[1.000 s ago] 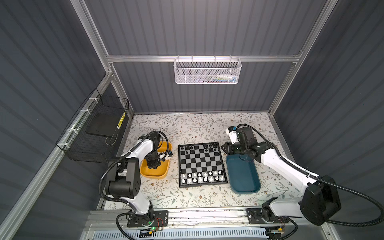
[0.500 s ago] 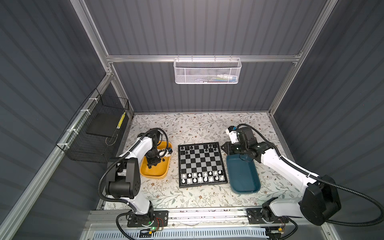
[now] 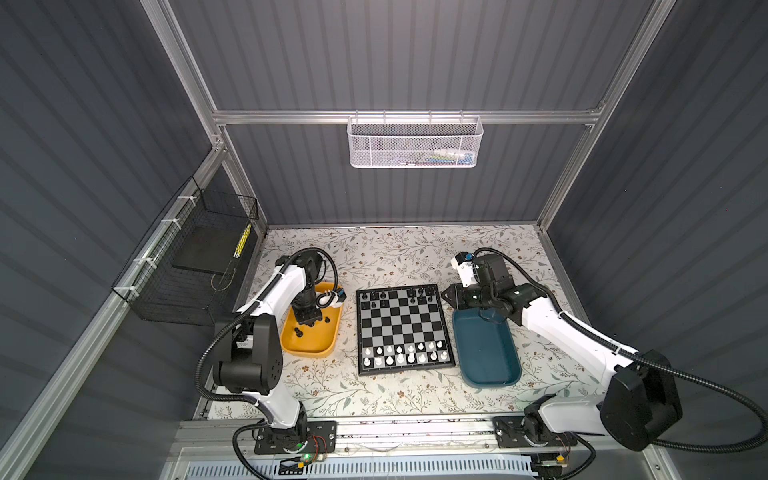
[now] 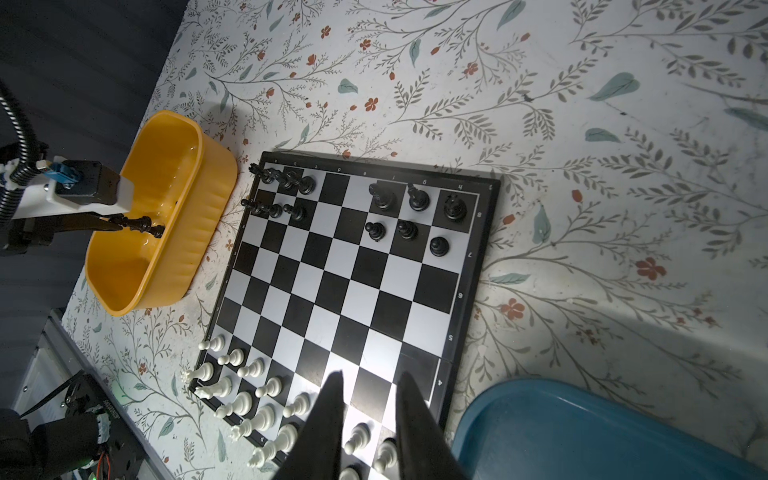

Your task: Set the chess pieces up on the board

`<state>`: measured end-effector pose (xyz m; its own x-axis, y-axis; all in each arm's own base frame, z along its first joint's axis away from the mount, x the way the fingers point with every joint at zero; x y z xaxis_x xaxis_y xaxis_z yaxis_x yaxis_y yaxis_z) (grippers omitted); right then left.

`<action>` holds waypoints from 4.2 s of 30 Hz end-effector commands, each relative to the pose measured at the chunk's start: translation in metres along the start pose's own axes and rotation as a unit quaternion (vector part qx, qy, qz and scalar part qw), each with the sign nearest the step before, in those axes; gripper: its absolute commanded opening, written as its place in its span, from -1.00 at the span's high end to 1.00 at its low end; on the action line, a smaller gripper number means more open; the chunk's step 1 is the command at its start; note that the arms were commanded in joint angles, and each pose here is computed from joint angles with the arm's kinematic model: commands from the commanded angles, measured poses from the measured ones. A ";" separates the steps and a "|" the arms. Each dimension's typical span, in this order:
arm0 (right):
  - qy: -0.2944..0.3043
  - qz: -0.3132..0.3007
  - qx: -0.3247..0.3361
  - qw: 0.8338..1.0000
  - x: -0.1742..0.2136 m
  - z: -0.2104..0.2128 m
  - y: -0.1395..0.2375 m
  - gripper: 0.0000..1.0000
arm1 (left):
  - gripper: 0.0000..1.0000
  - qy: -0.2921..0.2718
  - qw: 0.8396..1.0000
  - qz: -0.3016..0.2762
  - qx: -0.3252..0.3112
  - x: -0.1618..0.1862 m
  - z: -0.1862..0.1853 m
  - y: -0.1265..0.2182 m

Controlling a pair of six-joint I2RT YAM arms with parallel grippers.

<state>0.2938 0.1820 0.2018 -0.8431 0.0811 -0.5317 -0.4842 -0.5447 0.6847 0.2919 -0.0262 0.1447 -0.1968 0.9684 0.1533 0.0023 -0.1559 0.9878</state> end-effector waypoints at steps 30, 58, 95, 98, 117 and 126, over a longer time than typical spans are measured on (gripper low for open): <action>0.008 -0.027 0.021 0.999 0.006 -0.002 0.032 0.48 | 0.79 -0.162 0.984 -0.024 -0.070 -0.175 0.045 0.085; 0.002 -0.038 0.038 0.999 0.024 -0.009 0.057 0.47 | 0.78 -0.214 0.974 -0.039 -0.063 -0.255 0.039 0.040; -0.003 -0.032 0.040 0.999 0.031 -0.014 0.053 0.47 | 0.74 -0.222 0.974 -0.024 -0.041 -0.266 0.038 0.008; -0.003 -0.030 0.039 0.999 0.031 -0.014 0.052 0.47 | 0.73 -0.223 0.974 -0.024 -0.041 -0.267 0.039 0.006; -0.002 -0.029 0.038 0.999 0.030 -0.013 0.051 0.47 | 0.65 -0.227 0.973 -0.022 -0.045 -0.268 0.040 0.004; -0.003 -0.030 0.038 0.999 0.030 -0.013 0.051 0.46 | 0.64 -0.234 0.971 -0.011 -0.048 -0.265 0.041 0.005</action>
<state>0.2467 0.1457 0.2158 -0.8099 0.1153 -0.5751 -0.5541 -0.4719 0.6858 0.3896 -0.2756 0.1211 0.2451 0.9616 0.1231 -0.1231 -0.0950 0.9878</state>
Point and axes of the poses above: each gripper's point midway between its finger pads, its own y axis back along the fingers, its own z axis along the line the jaws close on, x = y × z, the point moved 5 cm from there along y, back along the fingers, and after that the axes turned 10 degrees about -y, right-handed, at the moved point
